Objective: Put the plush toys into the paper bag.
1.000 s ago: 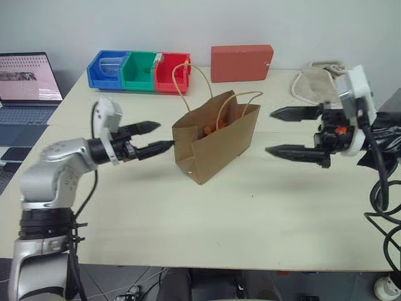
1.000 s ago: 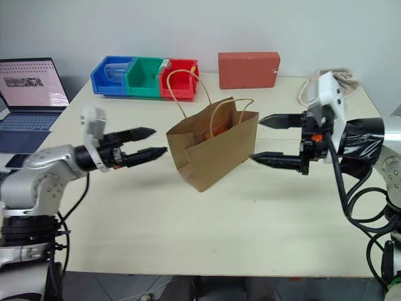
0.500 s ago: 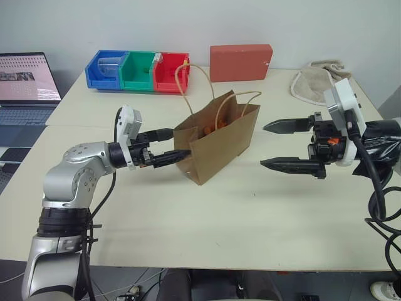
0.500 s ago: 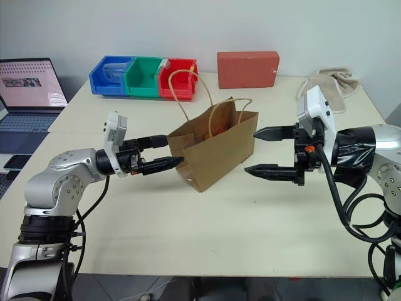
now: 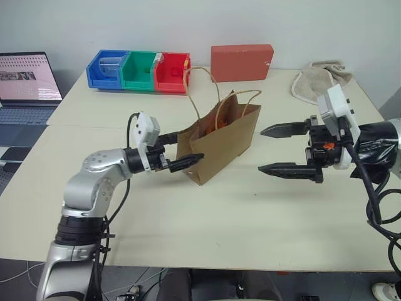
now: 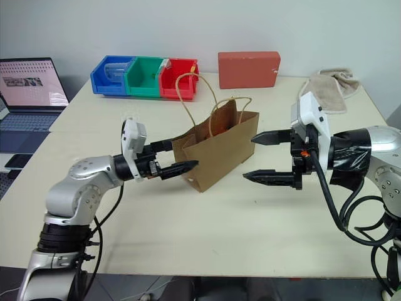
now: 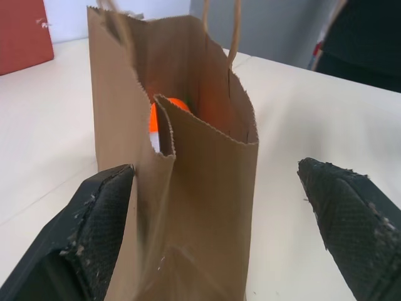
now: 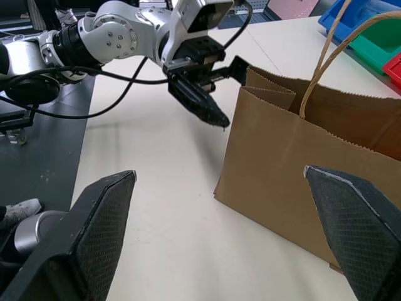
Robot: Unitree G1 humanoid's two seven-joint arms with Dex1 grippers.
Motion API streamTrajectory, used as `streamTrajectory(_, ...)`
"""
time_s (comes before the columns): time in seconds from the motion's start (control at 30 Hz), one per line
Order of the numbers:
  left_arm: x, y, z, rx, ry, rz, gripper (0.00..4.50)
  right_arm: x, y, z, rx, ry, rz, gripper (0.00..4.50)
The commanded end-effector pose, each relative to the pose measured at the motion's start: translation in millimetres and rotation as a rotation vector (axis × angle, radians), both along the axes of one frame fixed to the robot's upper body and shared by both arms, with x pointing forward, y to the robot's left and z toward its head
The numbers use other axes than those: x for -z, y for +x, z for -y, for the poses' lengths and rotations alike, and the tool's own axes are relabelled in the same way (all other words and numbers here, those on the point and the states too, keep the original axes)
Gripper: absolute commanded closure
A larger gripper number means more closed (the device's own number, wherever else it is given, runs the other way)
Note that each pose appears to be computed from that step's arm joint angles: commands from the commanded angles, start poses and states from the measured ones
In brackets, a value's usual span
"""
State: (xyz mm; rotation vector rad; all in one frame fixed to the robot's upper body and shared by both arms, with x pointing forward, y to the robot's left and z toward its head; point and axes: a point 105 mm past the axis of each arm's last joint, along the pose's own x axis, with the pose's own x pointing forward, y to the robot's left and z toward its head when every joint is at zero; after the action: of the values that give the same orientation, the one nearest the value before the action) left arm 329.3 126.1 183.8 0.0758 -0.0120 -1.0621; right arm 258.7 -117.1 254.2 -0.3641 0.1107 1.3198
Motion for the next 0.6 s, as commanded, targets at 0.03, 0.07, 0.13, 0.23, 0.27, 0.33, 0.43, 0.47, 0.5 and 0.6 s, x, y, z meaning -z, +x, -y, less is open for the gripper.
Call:
streamTrajectory(0.03, -8.7, 7.1, 5.1, -0.060, -0.017, 0.082, 0.02, -1.9, -4.4, -3.7, -0.012, -0.019, 0.059, 0.00)
streamTrajectory(0.07, -7.0, 8.1, 7.5, -0.069, -0.022, 0.084, 0.02, -1.0, -4.4, -4.3, -0.012, -0.021, 0.063, 0.00)
streamTrajectory(0.13, -5.3, 9.2, 11.2, -0.078, -0.036, 0.083, 0.02, 0.1, -3.8, -5.1, -0.009, -0.021, 0.069, 0.00)
streamTrajectory(0.23, -3.1, 11.2, 14.8, -0.089, -0.054, 0.080, 0.02, 1.1, -3.2, -6.2, -0.004, -0.023, 0.084, 0.00)
streamTrajectory(0.27, -1.4, 11.8, 15.7, -0.091, -0.054, 0.079, 0.20, 1.5, -2.8, -6.4, -0.002, -0.024, 0.089, 0.00)
streamTrajectory(0.33, 0.9, 11.1, 17.2, -0.080, -0.048, 0.085, 0.63, 2.2, -2.3, -7.0, 0.000, -0.023, 0.095, 0.00)
streamTrajectory(0.43, 4.0, 12.7, 17.7, -0.083, -0.044, 0.083, 1.56, 3.3, -1.8, -8.5, 0.001, -0.021, 0.106, 0.00)
streamTrajectory(0.47, 5.9, 12.8, 18.3, -0.079, -0.037, 0.083, 1.86, 3.7, -1.4, -8.9, 0.001, -0.021, 0.110, 0.00)
streamTrajectory(0.5, 7.1, 13.7, 18.4, -0.080, -0.036, 0.083, 2.20, 4.0, -1.1, -9.3, 0.002, -0.020, 0.112, 0.00)
streamTrajectory(0.6, 8.3, 17.0, 19.3, -0.088, -0.040, 0.084, 3.16, 4.7, 0.1, -10.3, 0.006, -0.017, 0.120, 0.00)
